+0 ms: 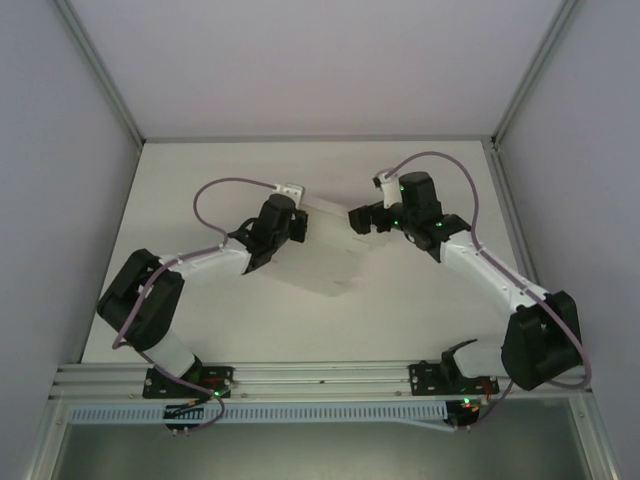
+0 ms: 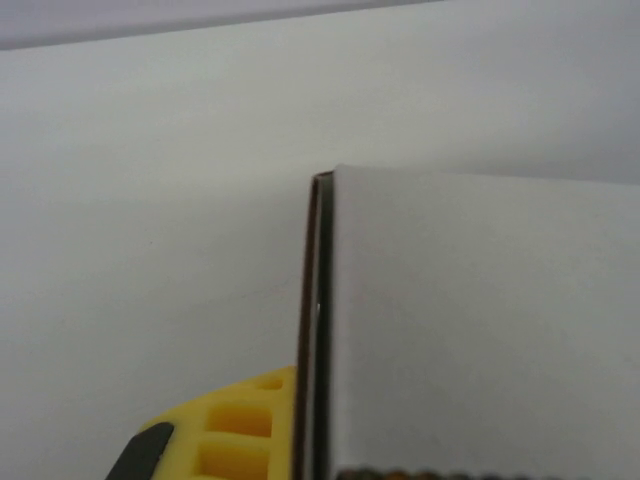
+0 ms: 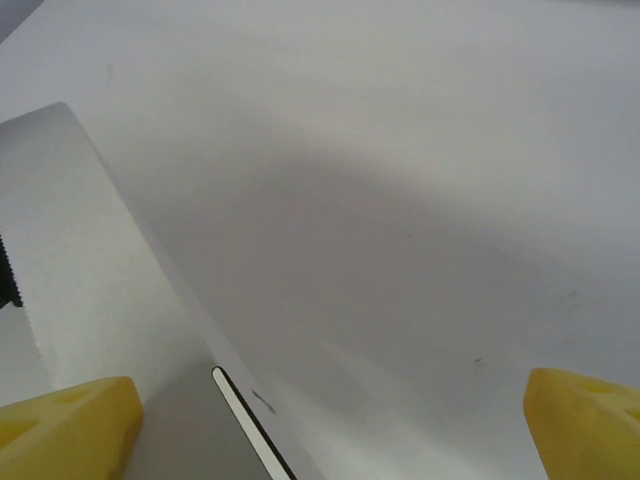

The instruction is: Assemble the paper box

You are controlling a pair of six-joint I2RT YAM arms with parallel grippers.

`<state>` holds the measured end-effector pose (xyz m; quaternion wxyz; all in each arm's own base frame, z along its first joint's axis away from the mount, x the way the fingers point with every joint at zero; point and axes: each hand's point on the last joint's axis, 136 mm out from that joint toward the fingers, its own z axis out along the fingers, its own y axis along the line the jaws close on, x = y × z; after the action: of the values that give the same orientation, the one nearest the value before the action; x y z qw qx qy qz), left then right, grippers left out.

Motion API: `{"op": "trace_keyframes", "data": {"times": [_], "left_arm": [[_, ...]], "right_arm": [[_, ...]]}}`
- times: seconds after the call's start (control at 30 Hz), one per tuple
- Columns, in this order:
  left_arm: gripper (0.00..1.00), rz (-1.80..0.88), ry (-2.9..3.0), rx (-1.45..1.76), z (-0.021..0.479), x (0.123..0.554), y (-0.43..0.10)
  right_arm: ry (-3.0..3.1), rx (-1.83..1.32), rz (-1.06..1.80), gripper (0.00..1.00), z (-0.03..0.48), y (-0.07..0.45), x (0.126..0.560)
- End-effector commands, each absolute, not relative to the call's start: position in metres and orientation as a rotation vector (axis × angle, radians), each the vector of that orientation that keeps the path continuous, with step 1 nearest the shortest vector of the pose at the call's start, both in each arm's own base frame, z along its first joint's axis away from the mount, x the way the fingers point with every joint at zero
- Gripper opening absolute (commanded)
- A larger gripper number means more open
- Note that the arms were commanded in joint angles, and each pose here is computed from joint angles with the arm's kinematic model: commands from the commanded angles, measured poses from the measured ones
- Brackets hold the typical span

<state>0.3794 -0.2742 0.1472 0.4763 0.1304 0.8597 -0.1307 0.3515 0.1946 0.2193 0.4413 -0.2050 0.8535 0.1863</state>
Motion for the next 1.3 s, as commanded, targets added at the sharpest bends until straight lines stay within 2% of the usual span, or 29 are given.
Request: {"op": "trace_keyframes", "data": {"times": [0.0,0.2,0.3,0.43,0.63,0.7,0.73,0.77,0.9,1.0,1.1,1.17,1.27], "left_arm": [[0.00,-0.263,2.156,0.212,0.158,0.381,-0.264],[0.00,-0.117,2.295,0.169,0.139,0.381,-0.252],[0.00,-0.116,2.327,0.164,0.137,0.382,-0.255],[0.00,-0.126,2.351,0.185,0.139,0.382,-0.261],[0.00,-0.145,2.355,0.160,0.143,0.382,-0.263],[0.00,-0.151,2.354,0.153,0.145,0.383,-0.263],[0.00,-0.150,2.357,0.151,0.145,0.383,-0.263],[0.00,-0.151,2.356,0.152,0.146,0.384,-0.264],[0.00,-0.157,2.358,0.131,0.147,0.386,-0.265],[0.00,-0.171,2.356,0.125,0.148,0.387,-0.268],[0.00,-0.173,2.354,0.085,0.148,0.388,-0.266],[0.00,-0.168,2.344,0.057,0.150,0.389,-0.266],[0.00,-0.192,2.327,0.024,0.152,0.389,-0.268]], "right_arm": [[1.997,-0.569,0.317,1.00,0.266,0.180,0.347],[1.966,-0.802,0.386,0.95,0.272,0.208,0.329],[1.973,-0.902,0.358,0.89,0.260,0.221,0.328],[2.022,-0.988,0.274,0.86,0.242,0.229,0.339],[2.135,-1.004,0.164,0.70,0.212,0.228,0.362],[2.153,-0.962,0.122,0.50,0.205,0.225,0.370],[2.157,-0.947,0.114,0.44,0.204,0.225,0.372],[2.163,-0.936,0.105,0.43,0.201,0.224,0.374],[2.157,-0.899,0.114,0.17,0.198,0.232,0.377],[2.148,-0.891,0.112,0.13,0.195,0.238,0.378],[2.167,-0.791,0.126,0.04,0.197,0.240,0.384],[2.186,-0.689,0.163,0.02,0.201,0.242,0.386],[2.195,-0.461,0.389,0.02,0.213,0.257,0.386]]}}
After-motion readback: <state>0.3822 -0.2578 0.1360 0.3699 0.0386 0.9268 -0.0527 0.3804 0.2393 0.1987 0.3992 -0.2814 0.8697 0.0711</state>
